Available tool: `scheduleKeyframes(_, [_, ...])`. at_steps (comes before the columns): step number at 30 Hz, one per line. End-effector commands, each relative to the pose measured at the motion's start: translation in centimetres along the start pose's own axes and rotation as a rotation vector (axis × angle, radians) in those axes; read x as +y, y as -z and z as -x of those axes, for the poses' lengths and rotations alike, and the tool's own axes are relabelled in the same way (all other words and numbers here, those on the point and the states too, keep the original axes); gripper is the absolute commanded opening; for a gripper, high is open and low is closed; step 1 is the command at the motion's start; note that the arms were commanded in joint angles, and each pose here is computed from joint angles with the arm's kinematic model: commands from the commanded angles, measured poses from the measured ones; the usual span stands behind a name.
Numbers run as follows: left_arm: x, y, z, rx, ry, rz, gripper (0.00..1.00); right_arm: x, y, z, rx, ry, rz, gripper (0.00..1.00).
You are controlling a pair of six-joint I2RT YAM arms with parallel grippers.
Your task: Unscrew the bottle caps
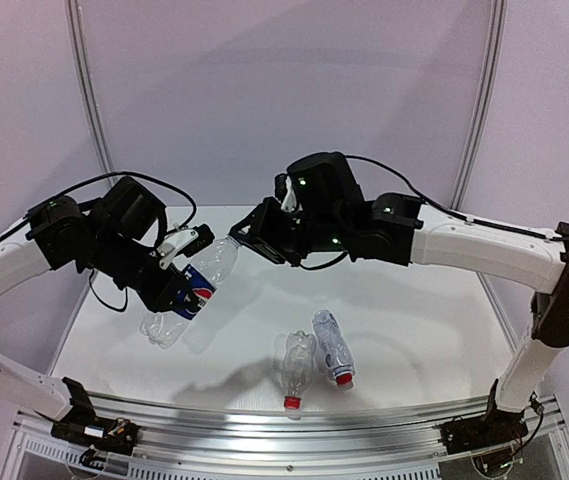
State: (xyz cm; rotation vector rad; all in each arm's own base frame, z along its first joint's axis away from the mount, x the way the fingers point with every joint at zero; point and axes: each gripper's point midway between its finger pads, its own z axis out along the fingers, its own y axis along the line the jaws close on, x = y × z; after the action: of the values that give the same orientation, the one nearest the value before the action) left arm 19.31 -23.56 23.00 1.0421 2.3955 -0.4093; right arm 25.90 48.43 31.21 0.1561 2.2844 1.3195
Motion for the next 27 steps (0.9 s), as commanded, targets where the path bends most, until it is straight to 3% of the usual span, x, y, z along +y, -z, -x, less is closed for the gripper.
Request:
scheduleKeyframes(1, [-5.0, 4.0, 2.6, -0.123, -0.012, -0.404, 0.00, 0.9, 2.9, -0.2, 0.010, 0.164, 0.158, 0.00])
scheduleKeyframes(3, [-7.8, 6.9, 3.2, -0.189, 0.001, -0.711, 0.00, 0.0, 4.2, -0.6, 0.017, 0.217, 0.239, 0.00])
scheduleKeyframes(5, [-8.8, 9.3, 3.5, -0.232, 0.019, -0.858, 0.00, -0.2, 5.4, -0.5, 0.014, 0.241, 0.320, 0.00])
scheduleKeyframes(12, [-9.5, 10.1, 3.6, -0.208, 0.024, -0.949, 0.00, 2.1, 6.2, -0.8, 0.086, 0.356, 0.414, 0.03])
scheduleKeyframes(16, [-8.7, 9.1, 3.8, -0.195, 0.038, -0.886, 0.00, 3.1, 6.4, -0.2, 0.092, 0.372, 0.399, 0.36])
scheduleKeyframes(19, [-5.6, 6.1, 3.6, -0.171, 0.052, -0.634, 0.00, 3.0, 7.1, 0.9, 0.057, 0.335, 0.357, 0.68])
scheduleKeyframes(23, [-2.0, 2.9, 2.5, -0.081, 0.088, -0.404, 0.00, 3.3, 8.8, 2.6, 0.002, 0.289, 0.340, 0.97])
scheduleKeyframes(27, [-0.2, 1.3, 2.0, -0.042, 0.089, -0.282, 0.00, 3.2, 9.0, 3.8, -0.015, 0.252, 0.276, 1.00])
